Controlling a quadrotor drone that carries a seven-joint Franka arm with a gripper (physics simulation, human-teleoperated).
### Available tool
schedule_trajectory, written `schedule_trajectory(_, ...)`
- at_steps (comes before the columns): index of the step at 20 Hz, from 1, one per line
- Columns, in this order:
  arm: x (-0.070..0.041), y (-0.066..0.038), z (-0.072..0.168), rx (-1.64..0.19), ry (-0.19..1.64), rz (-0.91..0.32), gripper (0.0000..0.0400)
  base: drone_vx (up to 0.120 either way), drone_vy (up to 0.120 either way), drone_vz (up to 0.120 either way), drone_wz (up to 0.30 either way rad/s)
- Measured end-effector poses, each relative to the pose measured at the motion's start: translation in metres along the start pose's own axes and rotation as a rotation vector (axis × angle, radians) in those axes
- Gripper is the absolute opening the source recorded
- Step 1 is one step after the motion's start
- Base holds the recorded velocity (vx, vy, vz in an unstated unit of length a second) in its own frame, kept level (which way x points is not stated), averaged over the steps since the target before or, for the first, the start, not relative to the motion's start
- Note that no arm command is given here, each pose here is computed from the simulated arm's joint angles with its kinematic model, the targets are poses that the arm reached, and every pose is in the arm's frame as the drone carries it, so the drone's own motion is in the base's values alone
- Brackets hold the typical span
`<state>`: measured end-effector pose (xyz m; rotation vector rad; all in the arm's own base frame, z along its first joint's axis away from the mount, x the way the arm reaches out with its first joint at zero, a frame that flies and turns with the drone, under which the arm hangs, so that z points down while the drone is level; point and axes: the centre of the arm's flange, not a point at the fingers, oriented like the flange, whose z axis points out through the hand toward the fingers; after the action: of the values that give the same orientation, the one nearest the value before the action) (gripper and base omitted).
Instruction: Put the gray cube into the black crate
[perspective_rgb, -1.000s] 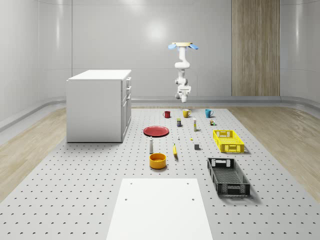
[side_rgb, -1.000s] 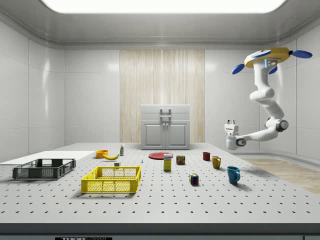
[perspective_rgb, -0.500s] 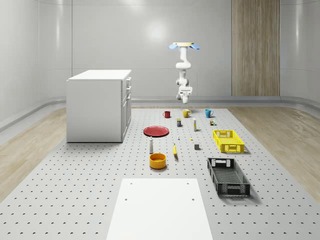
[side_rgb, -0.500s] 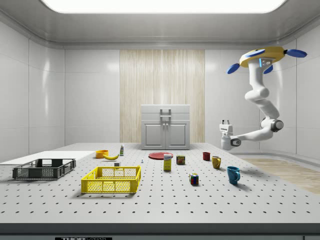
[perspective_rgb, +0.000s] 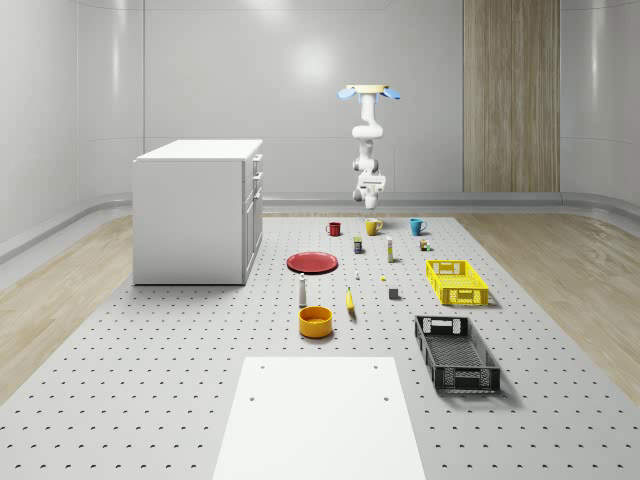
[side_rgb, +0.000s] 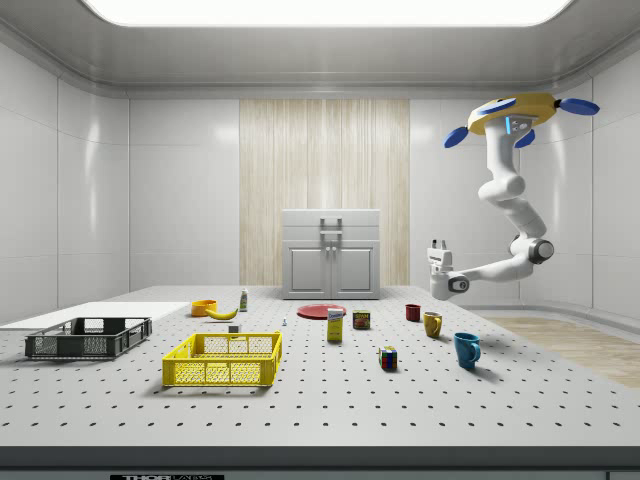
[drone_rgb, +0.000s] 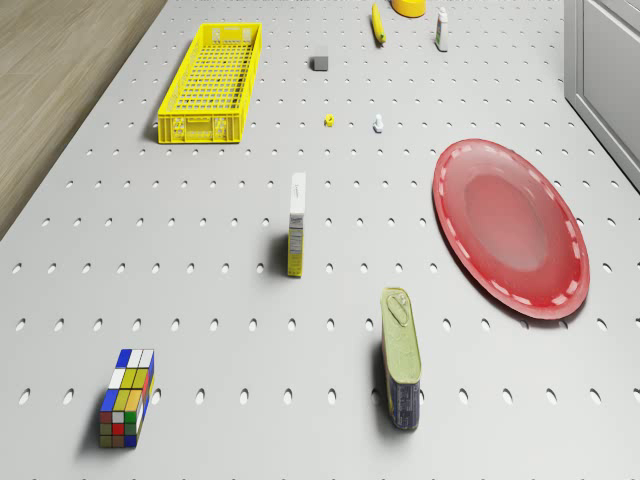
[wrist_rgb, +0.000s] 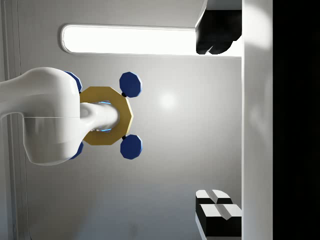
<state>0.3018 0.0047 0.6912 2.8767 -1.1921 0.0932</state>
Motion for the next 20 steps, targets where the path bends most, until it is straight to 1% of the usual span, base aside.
schedule_trajectory(6,-0.006,-0.005,0.000,-0.055,0.062,-0.001,0.0400,0.120,0.000,0.000,0.000)
schedule_trajectory(9,-0.012,-0.011,0.001,-0.114,0.124,-0.003,0.0400,0.120,0.000,0.000,0.000)
schedule_trajectory(11,-0.018,-0.017,0.003,-0.174,0.185,-0.004,0.0400,0.120,0.000,0.000,0.000)
schedule_trajectory(13,-0.026,-0.025,0.007,-0.257,0.270,-0.006,0.0400,0.120,0.000,0.000,0.000)
schedule_trajectory(16,-0.043,-0.041,0.020,-0.441,0.456,-0.011,0.0400,0.120,0.000,0.000,0.000)
schedule_trajectory(18,-0.055,-0.053,0.037,-0.613,0.628,-0.015,0.0400,0.120,0.000,0.000,0.000)
schedule_trajectory(20,-0.066,-0.063,0.062,-0.826,0.840,-0.020,0.0400,0.120,0.000,0.000,0.000)
